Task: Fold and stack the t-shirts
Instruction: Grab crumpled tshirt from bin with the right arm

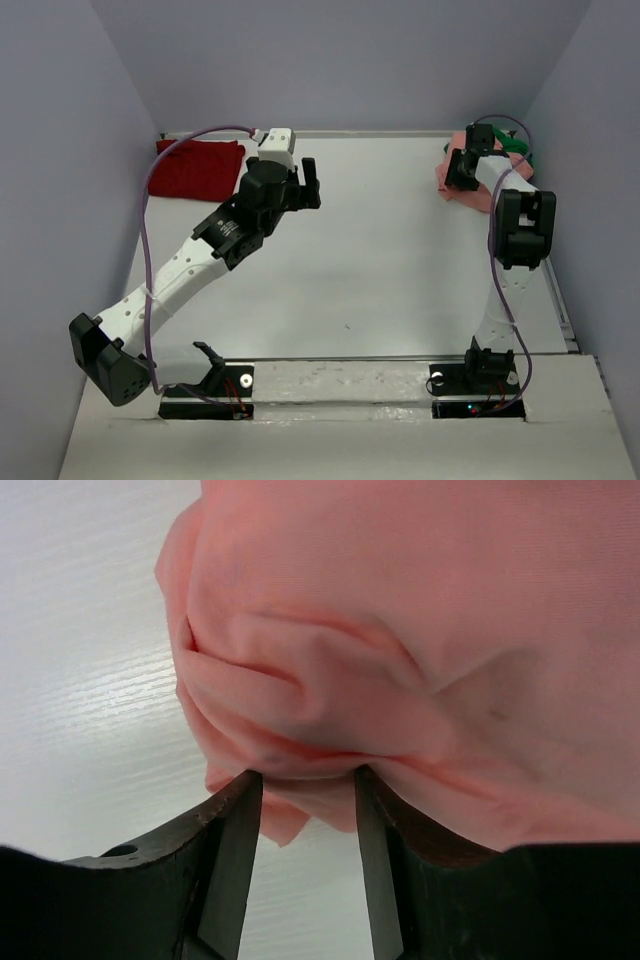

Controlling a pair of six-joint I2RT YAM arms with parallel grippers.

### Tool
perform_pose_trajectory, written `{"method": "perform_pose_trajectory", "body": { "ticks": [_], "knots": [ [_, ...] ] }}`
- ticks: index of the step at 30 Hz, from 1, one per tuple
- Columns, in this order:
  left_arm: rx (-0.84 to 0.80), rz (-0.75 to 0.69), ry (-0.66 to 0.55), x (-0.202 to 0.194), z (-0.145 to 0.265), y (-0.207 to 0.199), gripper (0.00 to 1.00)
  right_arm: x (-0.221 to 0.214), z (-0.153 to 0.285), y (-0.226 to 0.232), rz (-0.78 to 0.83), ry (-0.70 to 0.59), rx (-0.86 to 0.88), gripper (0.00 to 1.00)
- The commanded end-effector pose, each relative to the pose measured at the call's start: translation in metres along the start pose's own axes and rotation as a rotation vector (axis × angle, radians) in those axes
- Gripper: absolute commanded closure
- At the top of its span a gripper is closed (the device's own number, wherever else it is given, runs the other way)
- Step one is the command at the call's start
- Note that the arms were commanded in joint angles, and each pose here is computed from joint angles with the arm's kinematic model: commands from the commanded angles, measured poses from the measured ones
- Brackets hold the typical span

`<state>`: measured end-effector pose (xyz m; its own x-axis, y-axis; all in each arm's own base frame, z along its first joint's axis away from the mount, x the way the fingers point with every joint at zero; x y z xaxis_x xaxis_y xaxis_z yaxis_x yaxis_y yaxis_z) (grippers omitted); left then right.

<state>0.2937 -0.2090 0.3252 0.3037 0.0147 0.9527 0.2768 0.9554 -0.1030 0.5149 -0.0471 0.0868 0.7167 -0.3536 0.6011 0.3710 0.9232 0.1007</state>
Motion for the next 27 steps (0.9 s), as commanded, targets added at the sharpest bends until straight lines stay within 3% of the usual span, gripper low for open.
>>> {"method": "perform_pose_trajectory", "body": {
  "ticks": [1, 13, 19, 22, 27],
  "knots": [
    [-0.016, 0.009, -0.055, 0.015, -0.001, -0.004, 0.12, 0.007, -0.001, 0.011, 0.002, -0.001, 0.051, 0.54],
    [-0.011, 0.008, -0.04, 0.008, -0.005, -0.003, 0.12, 0.017, 0.008, 0.014, -0.002, -0.027, 0.069, 0.82],
    [-0.026, 0.01, -0.01, -0.005, -0.01, -0.007, 0.12, 0.023, 0.017, 0.009, 0.0, -0.053, 0.032, 0.87],
    [-0.016, 0.019, -0.001, -0.011, -0.012, -0.005, 0.12, 0.031, 0.024, 0.007, -0.002, -0.082, 0.016, 0.99],
    [-0.029, 0.032, 0.022, -0.024, -0.015, -0.007, 0.12, 0.068, 0.055, 0.003, 0.009, -0.191, -0.035, 1.0]
  ]
}}
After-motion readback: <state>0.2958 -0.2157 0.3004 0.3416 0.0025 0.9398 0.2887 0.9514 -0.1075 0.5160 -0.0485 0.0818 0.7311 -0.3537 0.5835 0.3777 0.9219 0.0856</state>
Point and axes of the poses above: each gripper's point midway between its finger pads, its own z axis back along the fingers, its own y axis along the line the jaws close on, x = y × z, the point moved 4 cm from there along z, back along the fingers, and after that the axes turned 7 degrees about -z, right-handed, at the moved point
